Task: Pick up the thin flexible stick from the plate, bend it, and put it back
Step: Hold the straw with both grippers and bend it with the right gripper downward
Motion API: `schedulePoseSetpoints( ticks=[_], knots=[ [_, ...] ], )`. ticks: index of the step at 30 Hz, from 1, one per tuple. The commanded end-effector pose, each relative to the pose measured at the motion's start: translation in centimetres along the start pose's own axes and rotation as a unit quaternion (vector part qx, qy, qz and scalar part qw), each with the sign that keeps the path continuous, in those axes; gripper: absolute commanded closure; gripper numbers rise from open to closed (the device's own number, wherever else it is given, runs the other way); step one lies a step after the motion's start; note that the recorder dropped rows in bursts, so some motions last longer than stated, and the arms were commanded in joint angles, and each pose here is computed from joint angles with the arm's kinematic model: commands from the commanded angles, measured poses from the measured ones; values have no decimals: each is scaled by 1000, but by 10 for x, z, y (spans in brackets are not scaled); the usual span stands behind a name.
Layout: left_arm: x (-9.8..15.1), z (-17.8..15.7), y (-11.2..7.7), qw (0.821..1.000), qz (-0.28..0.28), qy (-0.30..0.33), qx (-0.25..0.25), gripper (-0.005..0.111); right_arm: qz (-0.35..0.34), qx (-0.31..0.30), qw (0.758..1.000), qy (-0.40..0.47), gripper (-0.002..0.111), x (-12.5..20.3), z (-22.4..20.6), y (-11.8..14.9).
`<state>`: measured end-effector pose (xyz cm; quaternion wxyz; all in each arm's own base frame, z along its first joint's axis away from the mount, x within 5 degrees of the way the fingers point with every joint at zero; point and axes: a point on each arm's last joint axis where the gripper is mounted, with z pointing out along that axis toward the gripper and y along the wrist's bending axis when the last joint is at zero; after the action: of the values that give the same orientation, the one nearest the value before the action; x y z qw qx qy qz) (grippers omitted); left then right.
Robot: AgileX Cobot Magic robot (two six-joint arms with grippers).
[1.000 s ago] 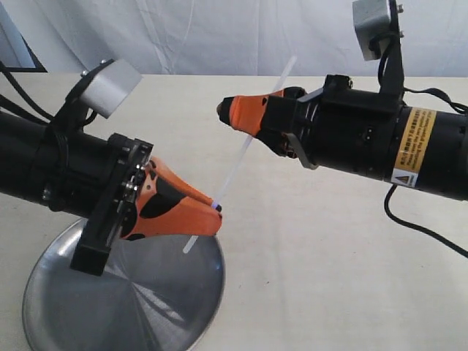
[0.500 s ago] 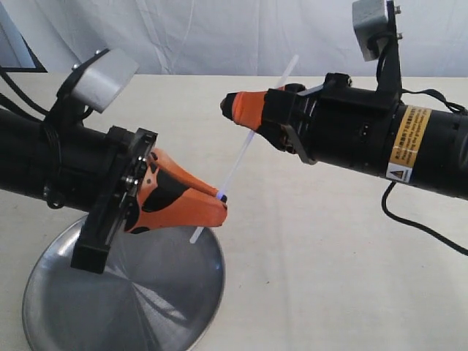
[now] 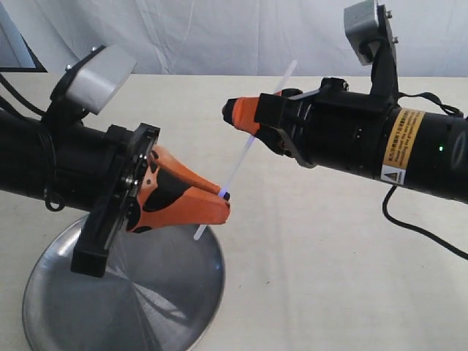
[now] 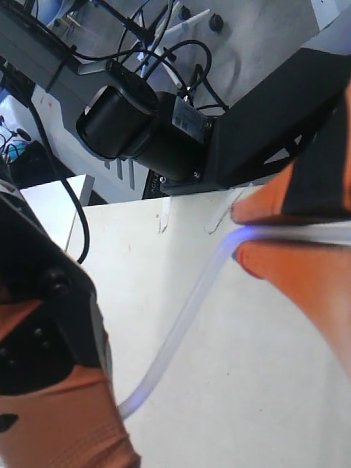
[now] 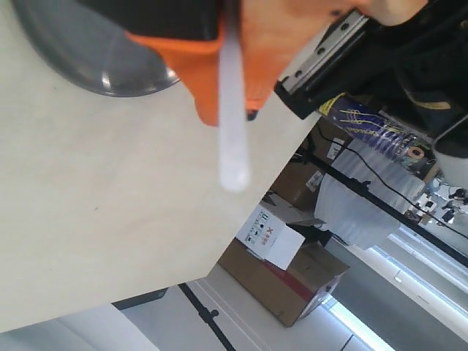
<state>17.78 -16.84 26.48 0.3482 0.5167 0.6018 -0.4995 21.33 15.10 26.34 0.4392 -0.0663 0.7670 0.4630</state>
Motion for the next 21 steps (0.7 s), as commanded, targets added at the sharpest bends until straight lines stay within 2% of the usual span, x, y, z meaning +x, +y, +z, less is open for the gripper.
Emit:
schedulePoseSetpoints(
  ticks=[1, 21],
  knots=[
    [-20, -2, -1, 996, 15, -88, -2, 107, -37, 19, 999, 34, 108, 10, 2, -5],
    [-25, -3, 0, 991, 73, -113, -18, 107, -38, 19, 998, 34, 108, 10, 2, -5]
  ],
)
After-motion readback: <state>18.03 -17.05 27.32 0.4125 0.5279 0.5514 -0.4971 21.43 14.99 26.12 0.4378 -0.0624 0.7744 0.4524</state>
